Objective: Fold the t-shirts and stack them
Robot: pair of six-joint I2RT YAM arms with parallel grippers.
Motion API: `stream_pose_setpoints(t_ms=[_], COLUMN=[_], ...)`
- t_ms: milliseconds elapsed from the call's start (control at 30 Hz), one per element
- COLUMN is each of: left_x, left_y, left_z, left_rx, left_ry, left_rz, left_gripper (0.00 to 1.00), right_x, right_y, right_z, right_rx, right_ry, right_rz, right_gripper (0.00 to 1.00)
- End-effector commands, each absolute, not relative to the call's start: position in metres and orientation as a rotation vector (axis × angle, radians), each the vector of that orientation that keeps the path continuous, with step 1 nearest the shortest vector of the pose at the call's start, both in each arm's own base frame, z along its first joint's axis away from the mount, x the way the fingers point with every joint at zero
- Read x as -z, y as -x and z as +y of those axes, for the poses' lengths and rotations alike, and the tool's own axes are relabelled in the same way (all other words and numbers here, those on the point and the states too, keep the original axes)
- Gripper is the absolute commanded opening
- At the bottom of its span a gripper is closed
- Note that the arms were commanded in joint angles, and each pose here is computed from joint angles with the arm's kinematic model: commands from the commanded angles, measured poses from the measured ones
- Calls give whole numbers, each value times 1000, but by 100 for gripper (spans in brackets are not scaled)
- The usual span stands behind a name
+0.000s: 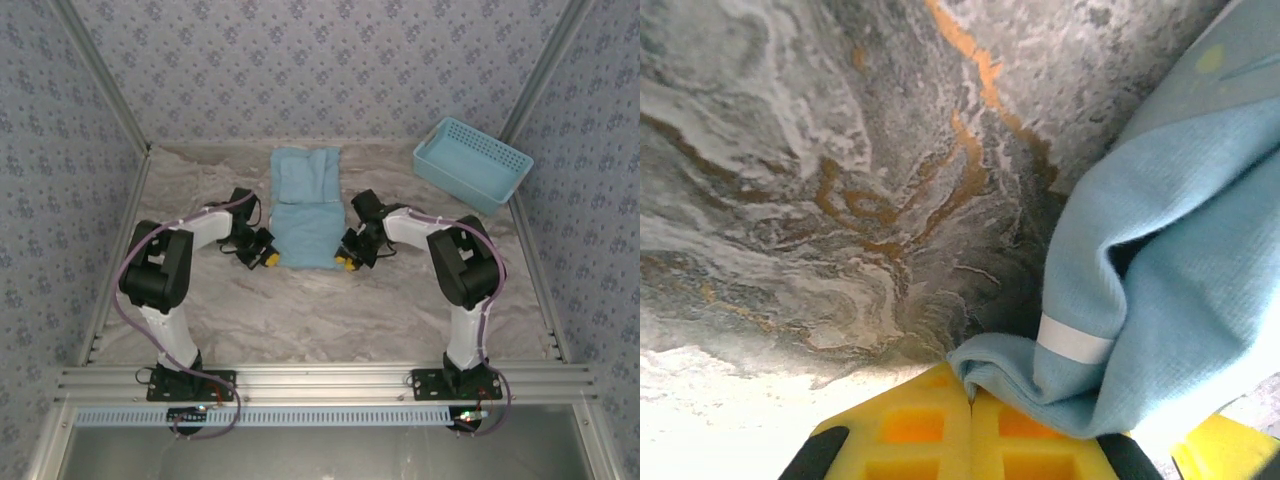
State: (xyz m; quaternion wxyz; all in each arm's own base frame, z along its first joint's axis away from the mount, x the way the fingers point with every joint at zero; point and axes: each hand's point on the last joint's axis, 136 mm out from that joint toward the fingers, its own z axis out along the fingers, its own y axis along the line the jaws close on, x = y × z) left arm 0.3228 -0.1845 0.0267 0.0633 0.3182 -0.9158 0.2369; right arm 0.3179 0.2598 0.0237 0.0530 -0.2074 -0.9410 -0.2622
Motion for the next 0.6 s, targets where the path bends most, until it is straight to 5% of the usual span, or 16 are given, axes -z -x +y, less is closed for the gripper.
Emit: stream_pose_setpoints(t_ms=[0,233,567], left_x=[-40,-53,-95], left_y=[-318,-285,-199], left_z=[-185,-189,-205], left_rx=[-745,-741,-775], left_ry=[-935,-782,-428], left_rz=[-2783,-2783,-2815], left_gripper=[0,0,0], right_x=[-25,-46,-91], right_y=[-318,-296,-203], right_z=[260,244,236], right_rx=[752,662,681], right_ry=[650,478,140], right_rz=[-2868,-2922,-2850], right_gripper=[3,0,0])
